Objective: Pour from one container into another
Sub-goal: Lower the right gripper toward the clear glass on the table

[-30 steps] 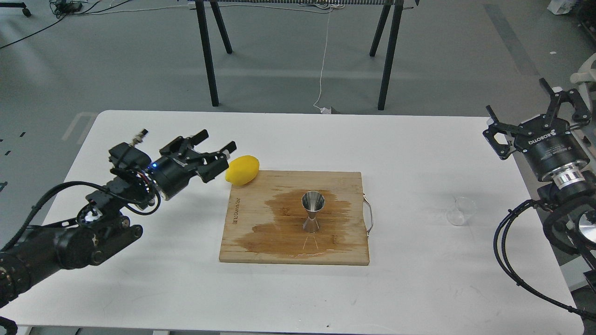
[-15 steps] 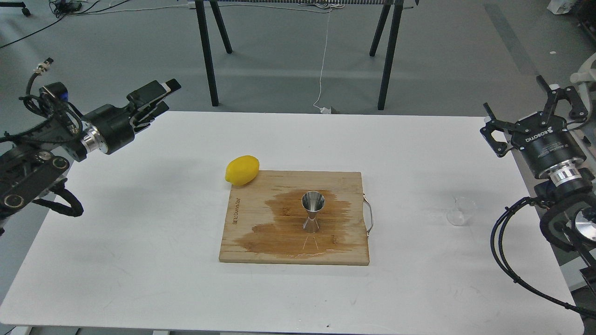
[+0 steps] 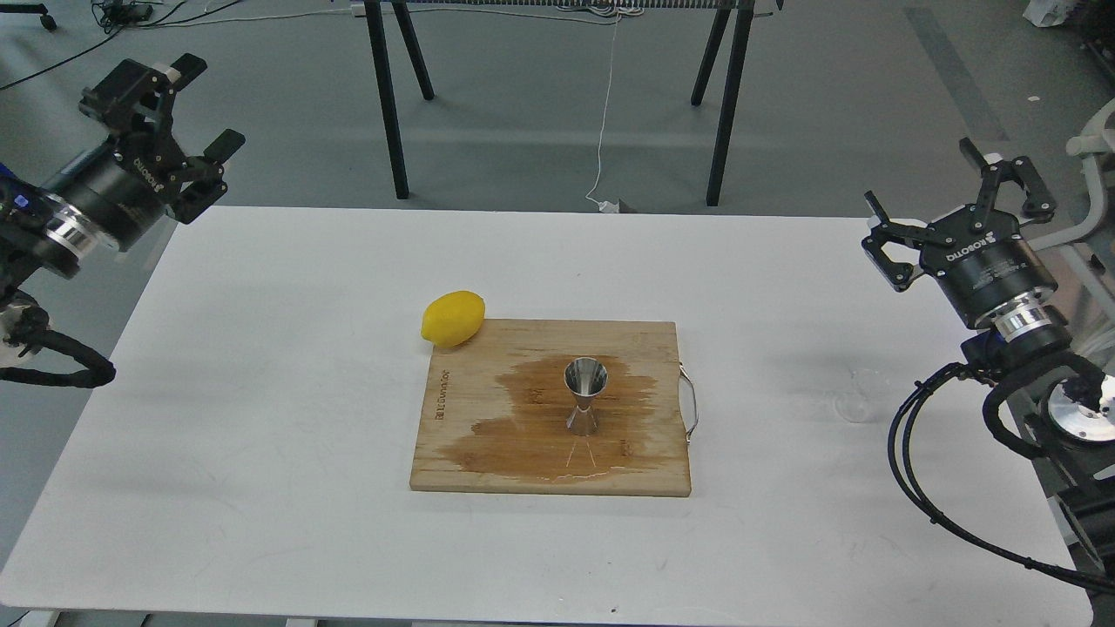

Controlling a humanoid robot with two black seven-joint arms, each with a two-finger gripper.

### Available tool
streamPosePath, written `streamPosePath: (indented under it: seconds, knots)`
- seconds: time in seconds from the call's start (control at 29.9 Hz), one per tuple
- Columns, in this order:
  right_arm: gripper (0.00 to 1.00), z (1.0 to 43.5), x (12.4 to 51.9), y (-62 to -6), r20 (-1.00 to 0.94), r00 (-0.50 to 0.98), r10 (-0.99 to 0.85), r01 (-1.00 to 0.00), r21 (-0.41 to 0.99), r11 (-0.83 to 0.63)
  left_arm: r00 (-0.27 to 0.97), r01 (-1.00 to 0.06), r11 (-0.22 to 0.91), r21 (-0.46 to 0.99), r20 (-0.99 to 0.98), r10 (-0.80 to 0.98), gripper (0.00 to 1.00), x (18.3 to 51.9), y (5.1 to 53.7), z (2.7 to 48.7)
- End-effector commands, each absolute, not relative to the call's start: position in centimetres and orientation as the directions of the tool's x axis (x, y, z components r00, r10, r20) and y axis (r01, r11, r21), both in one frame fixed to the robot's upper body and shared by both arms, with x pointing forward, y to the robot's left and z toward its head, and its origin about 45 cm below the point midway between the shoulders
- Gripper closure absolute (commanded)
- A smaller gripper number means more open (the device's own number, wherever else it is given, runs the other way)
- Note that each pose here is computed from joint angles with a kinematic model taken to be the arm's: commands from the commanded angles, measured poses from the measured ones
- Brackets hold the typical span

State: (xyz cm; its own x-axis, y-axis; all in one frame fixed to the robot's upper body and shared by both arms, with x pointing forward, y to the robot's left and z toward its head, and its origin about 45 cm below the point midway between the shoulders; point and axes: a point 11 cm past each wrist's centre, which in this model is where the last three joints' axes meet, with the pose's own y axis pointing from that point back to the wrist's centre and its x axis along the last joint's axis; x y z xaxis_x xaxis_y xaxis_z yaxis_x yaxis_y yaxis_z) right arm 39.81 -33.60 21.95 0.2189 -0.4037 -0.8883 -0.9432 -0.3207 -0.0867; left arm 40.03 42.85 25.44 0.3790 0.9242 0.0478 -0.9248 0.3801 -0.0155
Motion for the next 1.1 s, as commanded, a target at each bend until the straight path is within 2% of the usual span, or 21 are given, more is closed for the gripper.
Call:
streamPosePath:
  seconds: [0.0,0.07,0.2,0.37,0.54,0.64,1.07]
  knots:
    - [0.01,22.9,40.2,-33.1,-0.962,0.079,-0.260,-0.953,0.003,-0.302,0.376,-0.927,0.376,0.004,0.030,0.926,0.03,39.5,42.9,24.2]
    - [0.01,23.8,40.1,-34.8,-0.981,-0.006,-0.194,-0.965,0.057,-0.256,0.378,-0.926,0.378,0.007,0.023,0.926,0.02,39.4,42.7,23.9]
    - [0.01,22.4,37.5,-37.6,-0.983,-0.166,-0.081,-0.962,0.179,-0.208,0.380,-0.925,0.380,0.017,0.014,0.925,0.02,39.2,42.5,23.3]
    - [0.01,20.6,32.9,-39.4,-0.948,-0.289,-0.137,-0.928,0.312,-0.203,0.388,-0.921,0.388,0.024,-0.001,0.922,0.02,39.0,41.9,22.6]
    - [0.01,18.7,27.9,-40.8,-0.921,-0.373,-0.113,-0.907,0.387,-0.164,0.394,-0.918,0.394,0.033,-0.022,0.919,0.02,38.8,41.2,21.6]
    - [0.01,16.8,25.8,-41.3,-0.878,-0.469,-0.098,-0.866,0.479,-0.144,0.393,-0.919,0.393,0.036,-0.021,0.919,0.01,38.7,41.3,21.5]
    - [0.02,10.5,23.6,-40.9,-0.768,-0.637,-0.073,-0.758,0.640,-0.123,0.401,-0.915,0.402,0.041,-0.034,0.915,0.01,38.6,40.6,20.9]
